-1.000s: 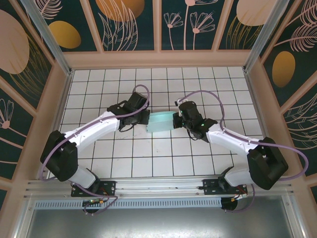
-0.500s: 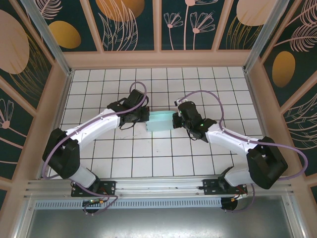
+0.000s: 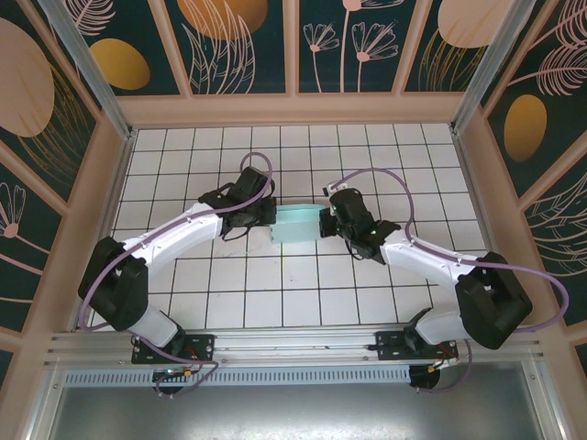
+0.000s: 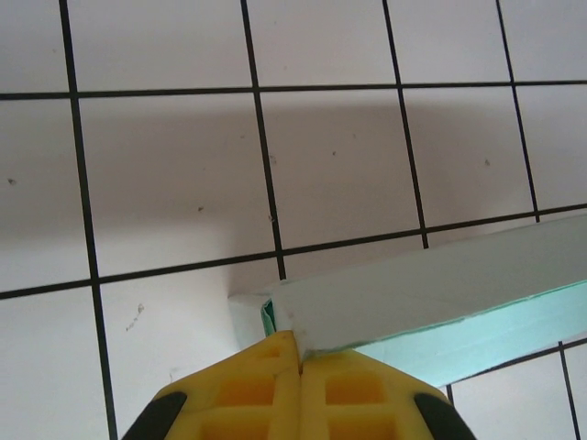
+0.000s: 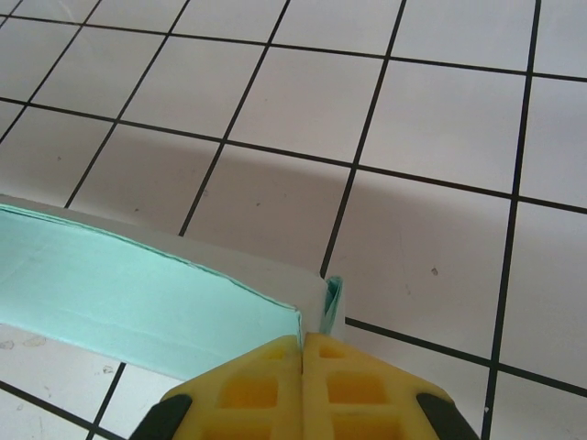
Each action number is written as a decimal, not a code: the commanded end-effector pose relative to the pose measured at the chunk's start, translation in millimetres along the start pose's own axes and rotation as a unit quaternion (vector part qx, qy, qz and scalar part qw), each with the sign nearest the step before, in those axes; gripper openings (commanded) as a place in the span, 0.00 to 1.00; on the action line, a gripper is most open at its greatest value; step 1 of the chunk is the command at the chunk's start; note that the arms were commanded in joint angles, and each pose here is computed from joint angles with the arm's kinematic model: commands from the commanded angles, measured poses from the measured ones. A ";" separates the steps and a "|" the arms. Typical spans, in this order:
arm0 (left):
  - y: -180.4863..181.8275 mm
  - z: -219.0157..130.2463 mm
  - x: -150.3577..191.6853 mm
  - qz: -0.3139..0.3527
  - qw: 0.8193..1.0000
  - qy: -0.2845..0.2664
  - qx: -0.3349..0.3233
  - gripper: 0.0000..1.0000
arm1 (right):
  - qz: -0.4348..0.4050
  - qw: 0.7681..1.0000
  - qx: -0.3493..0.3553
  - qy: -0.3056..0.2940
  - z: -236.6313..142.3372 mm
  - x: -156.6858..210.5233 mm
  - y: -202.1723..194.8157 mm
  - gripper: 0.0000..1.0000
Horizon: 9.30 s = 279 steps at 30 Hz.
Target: Fold the paper box
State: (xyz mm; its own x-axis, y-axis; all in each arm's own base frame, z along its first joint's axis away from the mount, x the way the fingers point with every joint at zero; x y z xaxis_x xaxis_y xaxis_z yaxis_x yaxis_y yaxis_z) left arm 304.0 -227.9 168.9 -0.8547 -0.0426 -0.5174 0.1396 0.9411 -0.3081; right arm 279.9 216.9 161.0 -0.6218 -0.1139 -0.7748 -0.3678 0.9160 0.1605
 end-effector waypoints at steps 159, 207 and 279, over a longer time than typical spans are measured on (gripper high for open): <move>8.5 48.8 58.3 -0.081 0.987 -0.081 0.116 0.97 | 0.413 0.909 -0.043 0.019 17.2 28.0 -37.1 0.54; 10.6 66.4 68.1 -0.052 0.993 -0.044 0.097 0.88 | 0.408 0.909 -0.079 0.013 2.7 48.8 -51.8 0.08; 9.1 52.6 38.7 -0.079 0.989 -0.050 0.117 0.00 | 0.391 0.918 -0.067 0.025 23.7 41.0 -53.5 0.41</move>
State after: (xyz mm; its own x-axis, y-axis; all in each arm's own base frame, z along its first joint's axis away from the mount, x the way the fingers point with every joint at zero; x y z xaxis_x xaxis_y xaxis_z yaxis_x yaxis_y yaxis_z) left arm 309.8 -246.4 138.3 -0.7528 -0.3000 -0.5859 0.1850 0.7578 -0.6257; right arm 297.0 177.5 129.1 -0.7252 0.5611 -0.3990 0.0597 0.6286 0.7754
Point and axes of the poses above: each hand's point on the last joint's axis, 136 mm out from that joint toward the fingers, its own z axis out along the fingers, its own y axis along the line the jaws close on, x = y × z, the point moved 5 cm from there along -z, back along the fingers, and after that the axes turned 1 degree about z, right-handed, at the moved point
